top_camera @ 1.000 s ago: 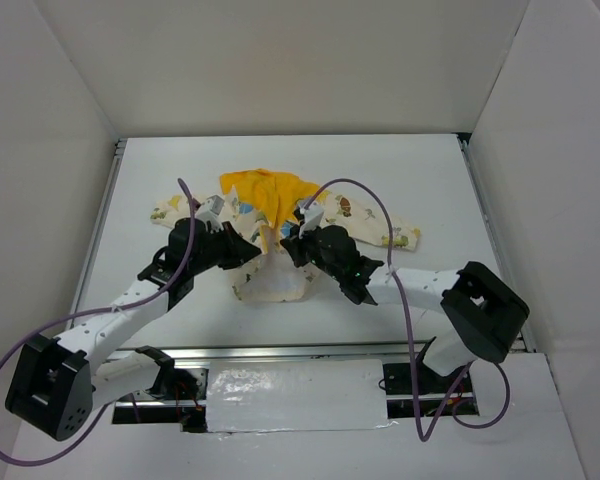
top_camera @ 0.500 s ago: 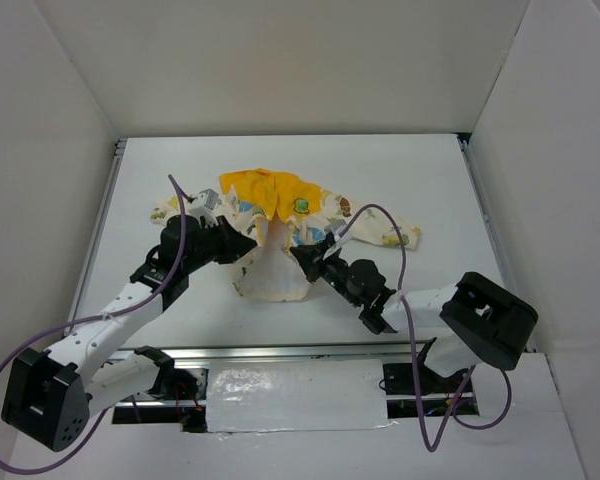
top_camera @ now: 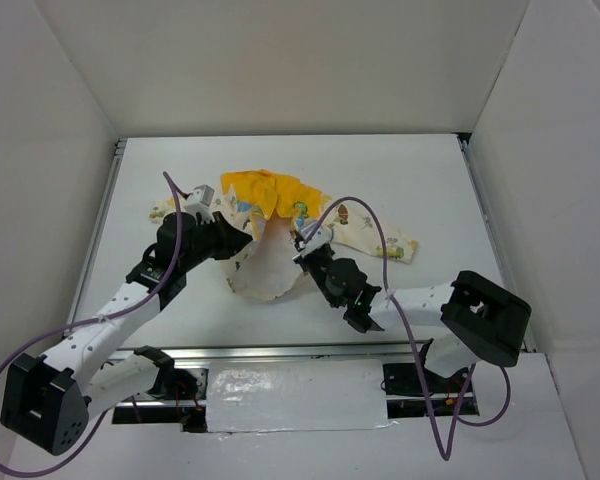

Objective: Zip up the jacket

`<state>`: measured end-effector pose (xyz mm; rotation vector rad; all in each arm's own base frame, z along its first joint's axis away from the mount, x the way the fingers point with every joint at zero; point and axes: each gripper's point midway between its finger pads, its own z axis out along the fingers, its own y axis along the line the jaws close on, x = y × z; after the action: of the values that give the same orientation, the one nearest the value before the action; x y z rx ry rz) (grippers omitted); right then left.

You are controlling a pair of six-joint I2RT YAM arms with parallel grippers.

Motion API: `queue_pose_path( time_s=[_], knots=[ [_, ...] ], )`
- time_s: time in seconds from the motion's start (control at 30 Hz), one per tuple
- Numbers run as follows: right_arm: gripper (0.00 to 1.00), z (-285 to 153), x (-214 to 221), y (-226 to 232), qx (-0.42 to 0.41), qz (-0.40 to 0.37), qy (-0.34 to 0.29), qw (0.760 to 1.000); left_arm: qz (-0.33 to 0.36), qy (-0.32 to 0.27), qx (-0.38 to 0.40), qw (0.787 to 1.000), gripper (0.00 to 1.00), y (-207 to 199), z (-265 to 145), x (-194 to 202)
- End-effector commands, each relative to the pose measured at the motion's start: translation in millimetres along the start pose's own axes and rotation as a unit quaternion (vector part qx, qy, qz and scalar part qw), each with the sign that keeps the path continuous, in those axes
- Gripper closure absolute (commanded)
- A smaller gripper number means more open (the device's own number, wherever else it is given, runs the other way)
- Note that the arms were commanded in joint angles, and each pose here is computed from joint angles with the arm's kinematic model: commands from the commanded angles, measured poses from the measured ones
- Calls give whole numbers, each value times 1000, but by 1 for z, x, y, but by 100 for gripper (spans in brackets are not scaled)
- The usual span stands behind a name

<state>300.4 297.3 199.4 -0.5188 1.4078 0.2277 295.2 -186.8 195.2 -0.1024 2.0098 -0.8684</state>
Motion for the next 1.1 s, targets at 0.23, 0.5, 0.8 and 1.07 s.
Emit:
queue_pose_path(
  time_s=[0.23,0.5,0.8,1.07],
  knots=[
    [100,-12,-42,23,-54,161,-53,984,27,-53,83,995,100,-35,-12,-25],
    [100,-19,-30,60,-136,272,43,952,30,-69,134,988,100,-48,-23,-22],
    [100,-22,-26,56,-162,365,73,914,27,-60,151,986,100,-46,-21,-8],
    [100,-18,-31,58,-182,391,69,899,23,-51,159,986,100,-43,-17,2]
  ],
)
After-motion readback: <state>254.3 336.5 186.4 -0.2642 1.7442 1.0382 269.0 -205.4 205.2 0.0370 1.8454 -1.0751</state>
